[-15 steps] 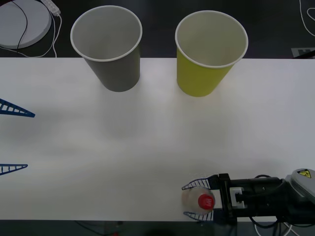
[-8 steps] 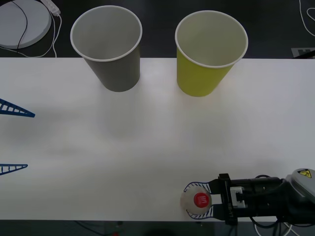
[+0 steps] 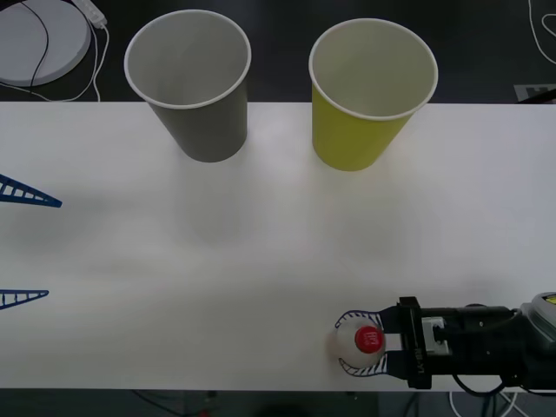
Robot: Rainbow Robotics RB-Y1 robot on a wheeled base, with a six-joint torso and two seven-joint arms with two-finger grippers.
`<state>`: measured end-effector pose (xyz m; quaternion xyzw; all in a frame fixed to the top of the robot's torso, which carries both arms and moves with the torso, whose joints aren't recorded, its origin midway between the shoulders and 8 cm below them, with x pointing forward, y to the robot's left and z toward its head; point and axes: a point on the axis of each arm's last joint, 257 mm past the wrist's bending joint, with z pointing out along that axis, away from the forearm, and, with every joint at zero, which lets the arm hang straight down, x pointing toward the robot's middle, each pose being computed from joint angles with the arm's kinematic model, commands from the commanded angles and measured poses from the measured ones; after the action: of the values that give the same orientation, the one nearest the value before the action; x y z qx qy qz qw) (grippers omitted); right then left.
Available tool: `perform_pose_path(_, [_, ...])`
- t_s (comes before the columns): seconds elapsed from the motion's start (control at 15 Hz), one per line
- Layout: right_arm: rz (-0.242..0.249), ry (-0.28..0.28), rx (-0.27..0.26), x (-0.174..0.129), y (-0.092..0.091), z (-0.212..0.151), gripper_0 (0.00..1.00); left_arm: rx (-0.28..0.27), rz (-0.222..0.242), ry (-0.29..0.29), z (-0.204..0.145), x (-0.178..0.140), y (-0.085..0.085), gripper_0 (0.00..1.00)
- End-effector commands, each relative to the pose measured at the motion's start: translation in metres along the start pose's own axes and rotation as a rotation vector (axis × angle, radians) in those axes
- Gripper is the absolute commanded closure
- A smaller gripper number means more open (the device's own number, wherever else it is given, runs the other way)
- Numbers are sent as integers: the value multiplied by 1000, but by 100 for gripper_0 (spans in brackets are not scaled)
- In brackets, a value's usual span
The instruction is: Put the can into the green bin and the plastic bottle into the gray bin
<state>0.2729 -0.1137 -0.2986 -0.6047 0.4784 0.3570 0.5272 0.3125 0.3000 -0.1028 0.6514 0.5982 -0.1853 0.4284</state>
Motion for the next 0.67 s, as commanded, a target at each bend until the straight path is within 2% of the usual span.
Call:
perform_pose_path(0.07, [8, -3, 21, -7, -8, -9, 100, 0, 0, 0, 0, 0, 0, 0])
perform_pose_path(0.33, [14, 1, 67, -16, -27, -27, 100, 0, 0, 0, 0, 0, 0, 0])
perform_pose_path(0.47, [42, 7, 86, -23, -36, -37, 100, 0, 0, 0, 0, 0, 0, 0])
perform_pose_path(0.67, [58, 15, 111, -34, -46, -52, 100, 0, 0, 0, 0, 0, 0, 0])
